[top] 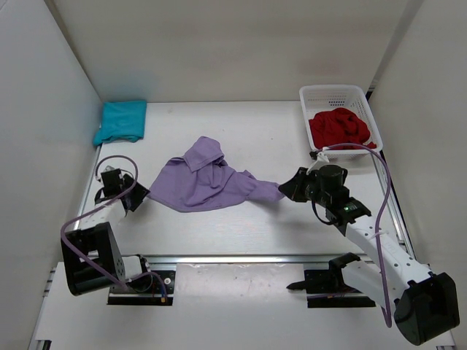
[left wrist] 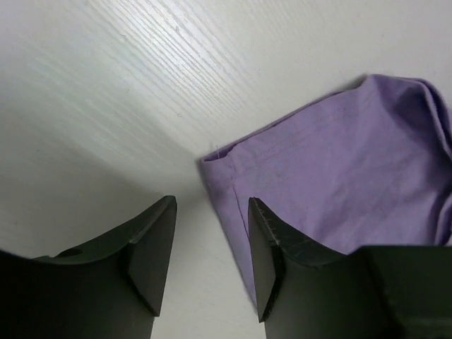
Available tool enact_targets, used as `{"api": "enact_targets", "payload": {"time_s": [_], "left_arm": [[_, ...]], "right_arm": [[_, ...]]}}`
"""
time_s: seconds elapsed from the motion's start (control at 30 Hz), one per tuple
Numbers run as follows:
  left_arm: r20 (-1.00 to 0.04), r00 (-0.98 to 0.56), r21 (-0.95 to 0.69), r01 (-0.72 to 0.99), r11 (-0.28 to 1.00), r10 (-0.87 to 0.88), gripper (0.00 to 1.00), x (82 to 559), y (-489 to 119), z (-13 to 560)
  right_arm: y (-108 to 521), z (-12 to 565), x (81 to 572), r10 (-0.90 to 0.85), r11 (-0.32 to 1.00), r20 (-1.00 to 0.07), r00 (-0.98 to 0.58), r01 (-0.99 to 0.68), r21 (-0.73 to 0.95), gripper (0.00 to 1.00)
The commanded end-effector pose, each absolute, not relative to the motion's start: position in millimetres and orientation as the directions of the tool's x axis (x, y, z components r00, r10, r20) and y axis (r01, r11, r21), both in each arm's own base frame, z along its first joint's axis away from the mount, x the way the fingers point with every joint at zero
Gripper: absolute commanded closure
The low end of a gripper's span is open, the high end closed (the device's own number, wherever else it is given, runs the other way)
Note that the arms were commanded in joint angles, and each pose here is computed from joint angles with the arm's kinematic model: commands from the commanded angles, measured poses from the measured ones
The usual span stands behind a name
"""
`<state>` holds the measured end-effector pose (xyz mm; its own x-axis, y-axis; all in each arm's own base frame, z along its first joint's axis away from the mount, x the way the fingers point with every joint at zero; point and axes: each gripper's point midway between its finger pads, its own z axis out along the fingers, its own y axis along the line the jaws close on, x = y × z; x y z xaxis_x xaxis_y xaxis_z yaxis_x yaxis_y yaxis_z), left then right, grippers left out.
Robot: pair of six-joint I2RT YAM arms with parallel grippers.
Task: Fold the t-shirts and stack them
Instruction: Flatten out the tshirt
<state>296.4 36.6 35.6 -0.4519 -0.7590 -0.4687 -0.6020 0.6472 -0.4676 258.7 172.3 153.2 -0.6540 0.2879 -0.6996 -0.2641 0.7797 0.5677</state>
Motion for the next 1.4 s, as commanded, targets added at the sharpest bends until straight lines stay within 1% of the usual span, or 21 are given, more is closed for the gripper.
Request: {"api": "enact_targets", "payload": {"time_s": [0.0,0.27,0.37,0.43,0.53,0.6,0.7,0.77,0.8,0.87,0.9,0.93,1.0,1.03,1.07,1.1,1.13,1.2,1.27,1.33,1.37], "left_arm": [[-0.488,-0.44,-0.456,-0.608,0.65,-0.754,0.45,308.1,36.1,29.9],[-0.467,-0.466,-0.447,-0.609,0.655,-0.752,0.54,322.9,24.5,11.3],[-0.476,-0.454,-0.459,-0.603,0.653,-0.753,0.64,329.2,25.5,8.7],[-0.464,-0.442,-0.48,-0.603,0.637,-0.768,0.83,336.2,25.3,9.9],[-0.456,-0.444,-0.488,-0.6,0.634,-0.771,1.0,342.9,24.9,12.4],[-0.469,-0.446,-0.492,-0.585,0.645,-0.762,1.0,345.6,23.2,20.2],[-0.531,-0.441,-0.552,-0.468,0.69,-0.724,1.0,359.8,5.5,66.4],[-0.593,-0.447,-0.588,-0.329,0.739,-0.67,1.0,375.9,-16.4,123.3],[-0.615,-0.472,-0.573,-0.283,0.769,-0.632,1.0,371.7,-28.2,138.8],[-0.691,-0.446,-0.567,-0.153,0.809,-0.569,1.0,377.3,-46.1,206.8],[-0.727,-0.433,-0.559,-0.076,0.825,-0.533,1.0,373.1,-64.2,233.9],[-0.765,-0.389,-0.553,-0.013,0.833,-0.513,1.0,370.2,-70.8,275.5],[-0.804,-0.271,-0.573,0.112,0.812,-0.53,1.0,362.7,-74.6,360.2],[-0.799,-0.251,-0.585,0.113,0.803,-0.546,1.0,359.9,-67.8,374.9],[-0.801,-0.169,-0.597,0.152,0.788,-0.574,1.0,351.0,-53.9,418.5],[-0.798,-0.153,-0.602,0.207,0.771,-0.582,1.0,341.8,-54.7,439.0],[-0.786,-0.079,-0.613,0.22,0.759,-0.613,1.0,332.6,-36.9,470.4],[-0.79,-0.026,-0.594,0.284,0.753,-0.613,1.0,314.4,-36.7,514.3],[-0.799,-0.01,-0.573,0.316,0.756,-0.602,1.0,304.1,-43.0,534.2],[-0.791,0.006,-0.576,0.329,0.748,-0.611,1.0,303.1,-41.3,544.5],[-0.791,0.013,-0.581,0.299,0.757,-0.612,1.0,305.8,-34.2,542.3]], "right_arm": [[180.1,166.9,262.7,0.301,0.754,-0.72,-0.625,-0.307,0.581,1.0],[179.5,173.8,264.5,0.315,0.747,-0.727,-0.61,-0.313,0.586,1.0],[185.3,174.4,261.3,0.307,0.74,-0.728,-0.613,-0.327,0.588,1.0],[185.3,175.3,262.4,0.304,0.743,-0.733,-0.609,-0.33,0.582,1.0],[186.9,171.7,262.3,0.3,0.747,-0.724,-0.621,-0.32,0.583,1.0],[184.3,177.2,265.9,0.308,0.754,-0.733,-0.606,-0.315,0.577,1.0],[179.0,183.6,272.7,0.298,0.784,-0.744,-0.598,-0.29,0.548,1.0],[175.5,208.6,281.0,0.286,0.812,-0.781,-0.555,-0.293,0.505,0.99],[166.8,209.6,282.3,0.288,0.84,-0.783,-0.551,-0.247,0.482,1.0],[162.8,251.6,284.4,0.259,0.87,-0.838,-0.48,-0.261,0.419,1.0],[147.3,280.0,291.0,0.278,0.899,-0.868,-0.41,-0.207,0.386,1.0],[135.1,284.8,289.1,0.256,0.928,-0.882,-0.395,-0.155,0.338,1.0],[118.1,359.8,285.7,0.252,0.948,-0.934,-0.254,-0.131,0.291,1.0],[111.0,366.4,284.4,0.22,0.965,-0.943,-0.251,-0.086,0.248,1.0],[103.0,402.8,278.5,0.22,0.969,-0.956,-0.194,-0.069,0.237,1.0],[96.7,443.5,271.1,0.226,0.968,-0.967,-0.12,-0.083,0.236,1.0],[99.7,454.3,270.3,0.211,0.971,-0.971,-0.113,-0.087,0.221,1.0],[110.8,505.6,263.5,0.196,0.97,-0.979,-0.053,-0.139,0.202,1.0],[114.7,533.5,256.9,0.174,0.975,-0.984,-0.029,-0.139,0.176,0.99],[146.4,566.7,245.1,0.15,0.963,-0.989,0.018,-0.23,0.141,1.0],[141.2,579.9,244.4,0.173,0.969,-0.983,0.059,-0.188,0.16,1.0]]}}
